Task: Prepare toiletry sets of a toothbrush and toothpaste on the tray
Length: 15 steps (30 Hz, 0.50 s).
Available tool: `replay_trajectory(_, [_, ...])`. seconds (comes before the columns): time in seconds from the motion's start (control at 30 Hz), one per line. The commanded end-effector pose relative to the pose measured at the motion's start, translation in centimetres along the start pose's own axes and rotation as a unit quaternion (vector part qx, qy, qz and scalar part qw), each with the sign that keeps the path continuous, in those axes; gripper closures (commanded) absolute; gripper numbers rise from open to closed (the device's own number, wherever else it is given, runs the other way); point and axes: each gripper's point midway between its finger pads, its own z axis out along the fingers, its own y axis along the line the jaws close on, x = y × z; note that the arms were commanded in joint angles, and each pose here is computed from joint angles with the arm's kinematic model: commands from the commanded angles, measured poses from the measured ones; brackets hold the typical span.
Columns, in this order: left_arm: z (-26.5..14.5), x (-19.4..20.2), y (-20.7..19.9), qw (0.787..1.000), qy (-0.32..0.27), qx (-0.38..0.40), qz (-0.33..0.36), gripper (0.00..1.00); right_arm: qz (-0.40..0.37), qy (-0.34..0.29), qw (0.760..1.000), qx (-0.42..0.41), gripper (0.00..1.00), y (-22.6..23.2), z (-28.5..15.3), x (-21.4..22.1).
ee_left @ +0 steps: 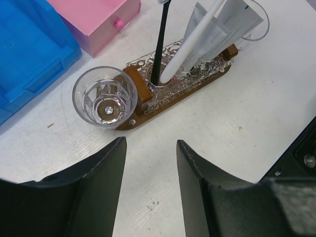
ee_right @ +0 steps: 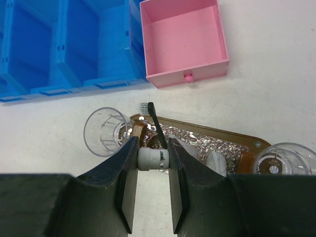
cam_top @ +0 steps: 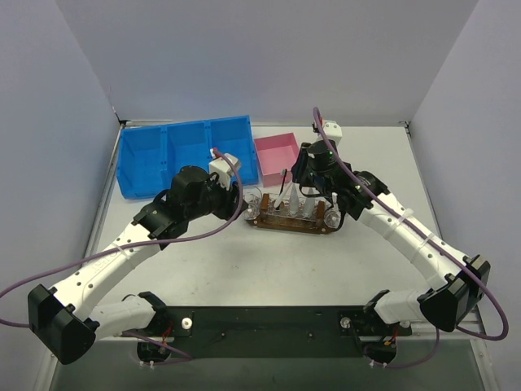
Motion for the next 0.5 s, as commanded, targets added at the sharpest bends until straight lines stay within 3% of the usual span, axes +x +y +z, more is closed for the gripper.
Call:
replay_trajectory(0.0, [-0.6, -2.0, -0.2, 0.999, -0.039, 0.005, 0.0, 0.45, -0.007, -0.014, 1.0, -0.003, 1.0, 0.6, 0.0, -1.2])
replay_trajectory(0.37, [-0.6, -1.9, 0.1, 0.999, -0.038, 0.003, -0.004, 0.45, -0.002, -0.022, 1.0, -0.001, 1.0, 0.1, -0.8, -0.9])
replay_trajectory(0.47, [-0.6, -1.9, 0.1, 0.999, -0.038, 0.004, -0.005, 0.45, 0.016, -0.051, 0.999, -0.001, 1.0, -0.4, -1.9, -1.2])
